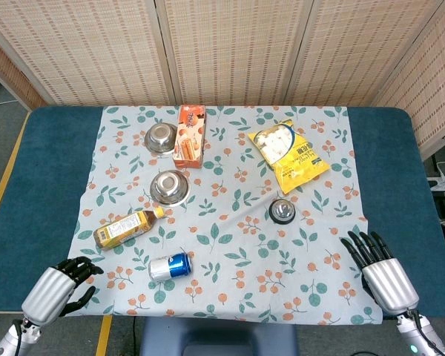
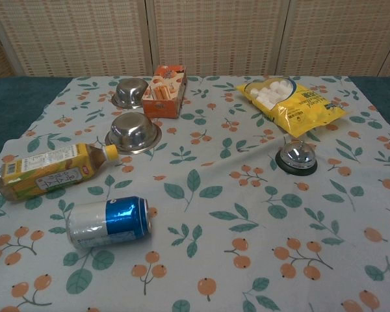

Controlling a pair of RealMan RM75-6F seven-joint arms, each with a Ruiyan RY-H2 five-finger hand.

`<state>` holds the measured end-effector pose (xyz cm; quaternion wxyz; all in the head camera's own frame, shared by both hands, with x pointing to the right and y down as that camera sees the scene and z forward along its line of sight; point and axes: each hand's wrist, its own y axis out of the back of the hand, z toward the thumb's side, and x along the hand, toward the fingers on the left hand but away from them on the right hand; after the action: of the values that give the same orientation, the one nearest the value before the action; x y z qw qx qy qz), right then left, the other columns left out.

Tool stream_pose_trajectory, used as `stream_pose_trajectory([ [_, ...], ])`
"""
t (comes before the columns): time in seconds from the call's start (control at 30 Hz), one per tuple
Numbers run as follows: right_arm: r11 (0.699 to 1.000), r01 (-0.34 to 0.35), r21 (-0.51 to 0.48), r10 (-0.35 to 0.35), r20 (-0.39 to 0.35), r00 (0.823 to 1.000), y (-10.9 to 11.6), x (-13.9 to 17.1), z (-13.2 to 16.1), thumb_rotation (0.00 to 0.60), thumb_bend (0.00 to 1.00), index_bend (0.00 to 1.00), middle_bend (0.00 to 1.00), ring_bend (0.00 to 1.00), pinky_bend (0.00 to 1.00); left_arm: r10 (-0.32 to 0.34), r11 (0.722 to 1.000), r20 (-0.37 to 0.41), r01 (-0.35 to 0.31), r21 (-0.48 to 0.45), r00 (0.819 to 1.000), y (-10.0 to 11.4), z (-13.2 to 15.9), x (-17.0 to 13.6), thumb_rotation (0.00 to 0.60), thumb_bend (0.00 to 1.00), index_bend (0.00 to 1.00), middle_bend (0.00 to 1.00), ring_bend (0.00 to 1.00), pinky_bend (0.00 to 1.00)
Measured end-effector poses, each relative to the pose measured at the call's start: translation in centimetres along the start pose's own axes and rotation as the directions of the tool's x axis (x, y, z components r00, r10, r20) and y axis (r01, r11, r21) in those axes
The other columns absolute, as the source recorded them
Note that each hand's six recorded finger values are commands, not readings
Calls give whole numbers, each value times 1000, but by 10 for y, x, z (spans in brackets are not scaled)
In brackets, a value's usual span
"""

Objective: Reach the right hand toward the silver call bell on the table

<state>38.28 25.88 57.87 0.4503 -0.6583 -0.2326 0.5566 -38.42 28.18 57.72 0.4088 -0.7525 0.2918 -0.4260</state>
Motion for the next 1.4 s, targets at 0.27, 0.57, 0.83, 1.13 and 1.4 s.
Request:
stream_pose_trajectory([
  [0.27, 1000, 9, 3, -9, -13, 1000, -3, -6, 2, 600, 1000, 0, 0, 0, 51, 4, 1000, -5, -4, -7, 1000, 2, -1, -1, 600, 428, 371, 438, 301, 475],
  [0.57, 997, 70, 38, -65, -110, 992, -13, -66, 8, 600, 1000, 0, 0, 0, 39, 3, 1000, -5, -3, -14, 1000, 3, 0, -1, 600, 428, 371, 438, 301, 475],
  [0.83, 999, -47, -9, 44, -232, 972, -38, -152, 30, 600, 1000, 0, 0, 0, 17, -6, 1000, -13, 6, -11, 1000, 2, -1, -3, 600, 429, 371, 438, 301, 475],
  [1.13, 997, -75, -26, 65, -283, 957, -48, -198, 59, 600, 1000, 0, 0, 0, 14, 15, 1000, -29, -15, 0, 999, 9, -1, -9, 600, 428, 372, 438, 301, 475],
  [1.4, 991, -135, 0, 130, -266, 955, -75, -233, 61, 600, 1000, 0, 0, 0, 13, 11, 1000, -35, -11, 9, 999, 9, 0, -10, 600, 428, 371, 438, 301, 475],
])
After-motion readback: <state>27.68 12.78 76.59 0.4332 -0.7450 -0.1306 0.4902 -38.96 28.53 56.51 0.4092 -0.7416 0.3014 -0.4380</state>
